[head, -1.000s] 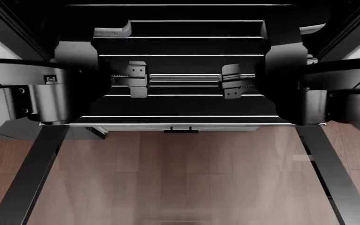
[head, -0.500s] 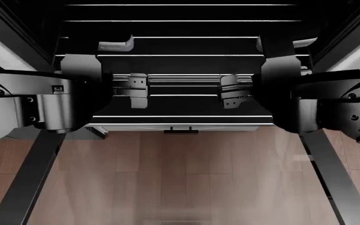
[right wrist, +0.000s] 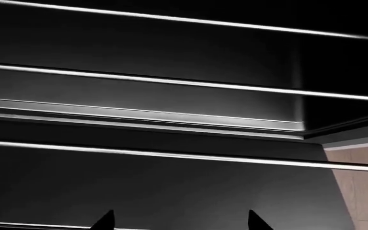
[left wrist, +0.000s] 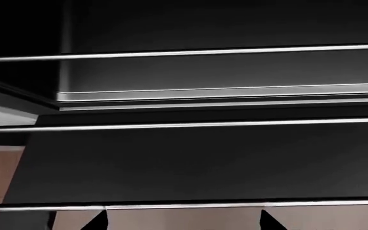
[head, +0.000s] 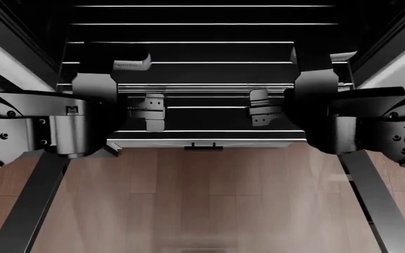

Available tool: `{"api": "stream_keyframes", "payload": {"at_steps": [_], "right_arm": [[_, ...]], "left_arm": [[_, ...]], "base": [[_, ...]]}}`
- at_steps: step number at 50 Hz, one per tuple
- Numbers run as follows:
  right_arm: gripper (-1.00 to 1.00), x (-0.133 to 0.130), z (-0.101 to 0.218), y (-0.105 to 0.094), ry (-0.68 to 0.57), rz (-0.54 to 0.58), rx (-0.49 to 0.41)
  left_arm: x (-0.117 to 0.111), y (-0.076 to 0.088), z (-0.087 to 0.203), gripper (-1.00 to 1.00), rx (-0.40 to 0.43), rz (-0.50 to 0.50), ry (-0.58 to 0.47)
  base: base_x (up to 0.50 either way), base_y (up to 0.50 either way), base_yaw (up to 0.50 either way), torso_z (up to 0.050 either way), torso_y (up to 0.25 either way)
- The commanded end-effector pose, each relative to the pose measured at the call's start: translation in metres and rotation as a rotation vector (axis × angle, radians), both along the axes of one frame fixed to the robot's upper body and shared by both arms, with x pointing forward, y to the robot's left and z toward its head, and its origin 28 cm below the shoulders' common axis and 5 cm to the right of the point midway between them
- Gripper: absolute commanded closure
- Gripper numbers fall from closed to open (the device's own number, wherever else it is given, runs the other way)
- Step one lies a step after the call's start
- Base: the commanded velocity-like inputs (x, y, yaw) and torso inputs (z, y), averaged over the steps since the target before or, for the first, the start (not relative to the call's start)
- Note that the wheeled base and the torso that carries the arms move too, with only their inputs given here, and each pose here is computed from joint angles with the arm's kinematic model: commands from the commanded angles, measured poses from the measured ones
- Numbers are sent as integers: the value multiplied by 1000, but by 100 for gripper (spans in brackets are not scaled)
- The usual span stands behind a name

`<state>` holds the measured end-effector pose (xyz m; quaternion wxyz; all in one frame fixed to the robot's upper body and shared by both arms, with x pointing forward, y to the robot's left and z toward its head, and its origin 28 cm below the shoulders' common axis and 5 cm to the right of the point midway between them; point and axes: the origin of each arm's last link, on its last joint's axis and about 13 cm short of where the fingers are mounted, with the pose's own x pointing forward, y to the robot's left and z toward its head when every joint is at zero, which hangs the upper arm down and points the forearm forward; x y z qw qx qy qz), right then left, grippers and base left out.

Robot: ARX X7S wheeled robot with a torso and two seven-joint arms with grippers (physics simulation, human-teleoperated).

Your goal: Fully slide the bottom oven rack out.

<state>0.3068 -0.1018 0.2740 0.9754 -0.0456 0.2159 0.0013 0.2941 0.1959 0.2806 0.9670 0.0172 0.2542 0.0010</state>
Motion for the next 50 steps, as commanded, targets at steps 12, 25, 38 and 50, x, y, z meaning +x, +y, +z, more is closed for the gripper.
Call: {"api": "stream_keyframes", "payload": {"at_steps": [12, 25, 38, 50], "right_arm": [[-100, -12, -40, -8, 361, -50, -100], [-100, -19, -57, -12, 531, -60, -71], [-100, -21, -72, -14, 593, -52, -76], [-100, -39, -90, -22, 669, -43, -104]], "left_arm": [[-6, 7, -14, -100, 93, 79, 243], [-7, 8, -30, -100, -28, 89, 405], [-9, 7, -45, -100, -36, 70, 489], [-26, 12, -63, -100, 82, 16, 563]], "base": [[-1, 0, 0, 0, -6], [-5, 0, -1, 0, -13], [-6, -1, -1, 0, -20], [-6, 0, -1, 0, -25]]}}
